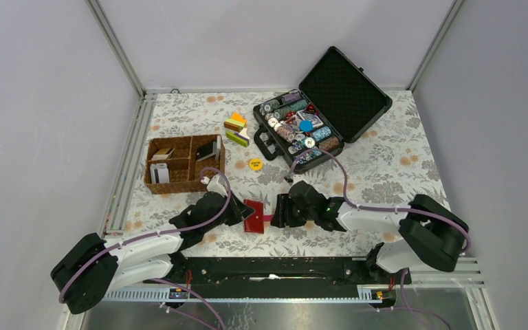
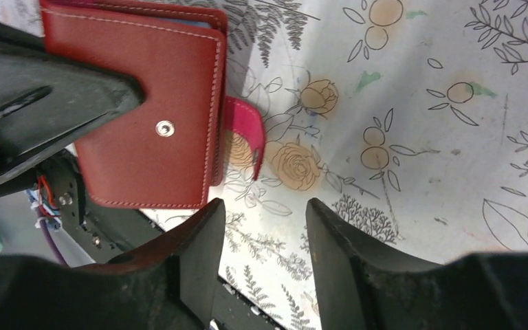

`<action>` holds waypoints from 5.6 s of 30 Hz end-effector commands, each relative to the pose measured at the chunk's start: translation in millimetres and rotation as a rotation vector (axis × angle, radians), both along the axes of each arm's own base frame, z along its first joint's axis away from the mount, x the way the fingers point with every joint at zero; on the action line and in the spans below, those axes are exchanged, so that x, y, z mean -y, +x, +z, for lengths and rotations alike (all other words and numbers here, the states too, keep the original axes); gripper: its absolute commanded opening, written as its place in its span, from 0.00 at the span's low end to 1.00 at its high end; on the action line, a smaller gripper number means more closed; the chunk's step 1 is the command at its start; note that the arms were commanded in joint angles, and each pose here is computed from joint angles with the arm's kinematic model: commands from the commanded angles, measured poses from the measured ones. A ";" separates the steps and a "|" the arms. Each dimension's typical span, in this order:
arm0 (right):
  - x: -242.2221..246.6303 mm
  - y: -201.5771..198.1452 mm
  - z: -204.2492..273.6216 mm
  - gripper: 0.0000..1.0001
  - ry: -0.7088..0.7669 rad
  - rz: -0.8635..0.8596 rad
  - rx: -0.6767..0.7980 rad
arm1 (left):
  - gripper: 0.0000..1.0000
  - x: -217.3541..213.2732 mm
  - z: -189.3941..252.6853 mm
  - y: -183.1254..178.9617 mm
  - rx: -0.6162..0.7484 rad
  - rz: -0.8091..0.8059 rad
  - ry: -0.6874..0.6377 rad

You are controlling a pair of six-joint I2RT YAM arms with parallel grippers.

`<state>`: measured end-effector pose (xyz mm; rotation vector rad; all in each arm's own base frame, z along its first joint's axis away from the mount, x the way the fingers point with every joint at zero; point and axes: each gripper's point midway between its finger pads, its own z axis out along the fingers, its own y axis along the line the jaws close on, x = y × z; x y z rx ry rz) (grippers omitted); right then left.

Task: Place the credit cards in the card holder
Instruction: Open the card holder at the center of the board, then turn over the card slot in the card holder.

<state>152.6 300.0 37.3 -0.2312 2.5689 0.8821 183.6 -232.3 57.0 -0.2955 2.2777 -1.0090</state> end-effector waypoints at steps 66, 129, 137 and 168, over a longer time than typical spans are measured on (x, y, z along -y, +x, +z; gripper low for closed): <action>-35.0 29.7 62.4 0.00 0.087 0.052 0.157 | 0.71 4.6 14.1 -5.7 0.124 -0.142 0.122; 28.8 41.1 59.4 0.59 -0.124 -0.094 0.257 | 0.45 -27.6 -10.3 -12.5 0.087 -0.031 0.343; -6.7 20.8 39.5 0.45 0.000 0.001 0.123 | 0.22 -24.1 -13.0 -14.9 0.073 -0.043 0.327; -26.1 18.6 -23.8 0.30 -0.011 -0.052 -0.039 | 0.00 -21.6 -16.3 -22.3 0.052 -0.054 0.278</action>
